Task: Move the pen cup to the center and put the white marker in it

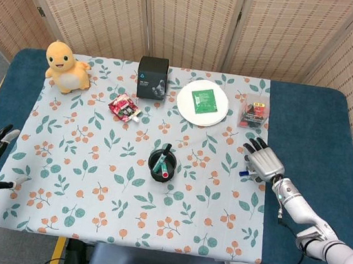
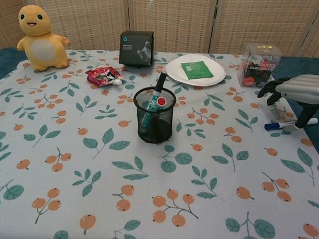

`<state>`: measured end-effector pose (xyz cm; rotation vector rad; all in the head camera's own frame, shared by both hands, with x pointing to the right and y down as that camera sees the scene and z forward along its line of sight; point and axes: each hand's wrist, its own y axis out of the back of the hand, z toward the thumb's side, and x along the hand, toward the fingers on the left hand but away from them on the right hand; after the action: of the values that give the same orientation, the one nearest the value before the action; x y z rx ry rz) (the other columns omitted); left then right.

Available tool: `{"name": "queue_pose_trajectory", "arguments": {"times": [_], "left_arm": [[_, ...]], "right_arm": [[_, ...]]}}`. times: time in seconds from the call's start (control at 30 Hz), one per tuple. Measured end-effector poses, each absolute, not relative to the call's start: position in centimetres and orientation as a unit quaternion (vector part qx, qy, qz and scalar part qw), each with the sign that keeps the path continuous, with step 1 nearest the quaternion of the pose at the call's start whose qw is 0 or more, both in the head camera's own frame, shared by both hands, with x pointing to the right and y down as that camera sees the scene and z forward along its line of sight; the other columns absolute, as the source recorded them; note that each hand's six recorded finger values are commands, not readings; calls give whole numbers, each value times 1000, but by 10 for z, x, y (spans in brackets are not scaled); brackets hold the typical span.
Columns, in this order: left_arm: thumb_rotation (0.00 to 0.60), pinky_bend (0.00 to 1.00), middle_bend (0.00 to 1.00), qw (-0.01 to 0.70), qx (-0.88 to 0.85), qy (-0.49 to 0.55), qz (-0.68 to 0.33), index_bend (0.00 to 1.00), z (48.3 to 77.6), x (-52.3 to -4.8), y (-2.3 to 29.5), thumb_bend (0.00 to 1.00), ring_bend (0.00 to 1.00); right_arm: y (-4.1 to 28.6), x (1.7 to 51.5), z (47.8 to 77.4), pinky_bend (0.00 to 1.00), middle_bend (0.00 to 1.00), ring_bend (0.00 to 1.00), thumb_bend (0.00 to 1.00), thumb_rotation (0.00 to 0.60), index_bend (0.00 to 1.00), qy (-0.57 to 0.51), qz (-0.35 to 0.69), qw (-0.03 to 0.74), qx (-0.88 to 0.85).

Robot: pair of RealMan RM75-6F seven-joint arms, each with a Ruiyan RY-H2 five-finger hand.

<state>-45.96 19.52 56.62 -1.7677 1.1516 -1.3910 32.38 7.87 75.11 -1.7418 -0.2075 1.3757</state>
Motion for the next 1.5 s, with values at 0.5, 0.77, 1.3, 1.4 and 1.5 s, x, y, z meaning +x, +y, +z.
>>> {"name": "queue_pose_trajectory", "arguments": {"times": [0.5, 0.77, 1.3, 1.4, 1.5], "left_arm": [[600, 233, 0, 303, -660, 437, -530, 0, 566, -464, 196, 127, 0], [600, 233, 0, 307, -655, 439, -534, 0, 563, -464, 197, 128, 0], [600, 232, 0, 321, -647, 448, -526, 0, 546, -445, 196, 127, 0], [600, 233, 0, 319, -643, 454, -528, 0, 543, -446, 194, 127, 0], [600, 233, 0, 317, -640, 458, -530, 0, 542, -448, 191, 127, 0]], "right_arm": [[78, 326, 760, 0, 149, 0, 289, 600, 623, -56, 565, 458, -684], [73, 324, 753, 0, 162, 0, 293, 600, 651, -71, 556, 461, -688], [57, 285, 663, 0, 162, 0, 288, 600, 651, -216, 447, 378, -781], [49, 273, 642, 0, 162, 0, 285, 600, 651, -270, 405, 345, -803], [41, 261, 627, 0, 162, 0, 281, 600, 651, -320, 363, 305, -820]]}}
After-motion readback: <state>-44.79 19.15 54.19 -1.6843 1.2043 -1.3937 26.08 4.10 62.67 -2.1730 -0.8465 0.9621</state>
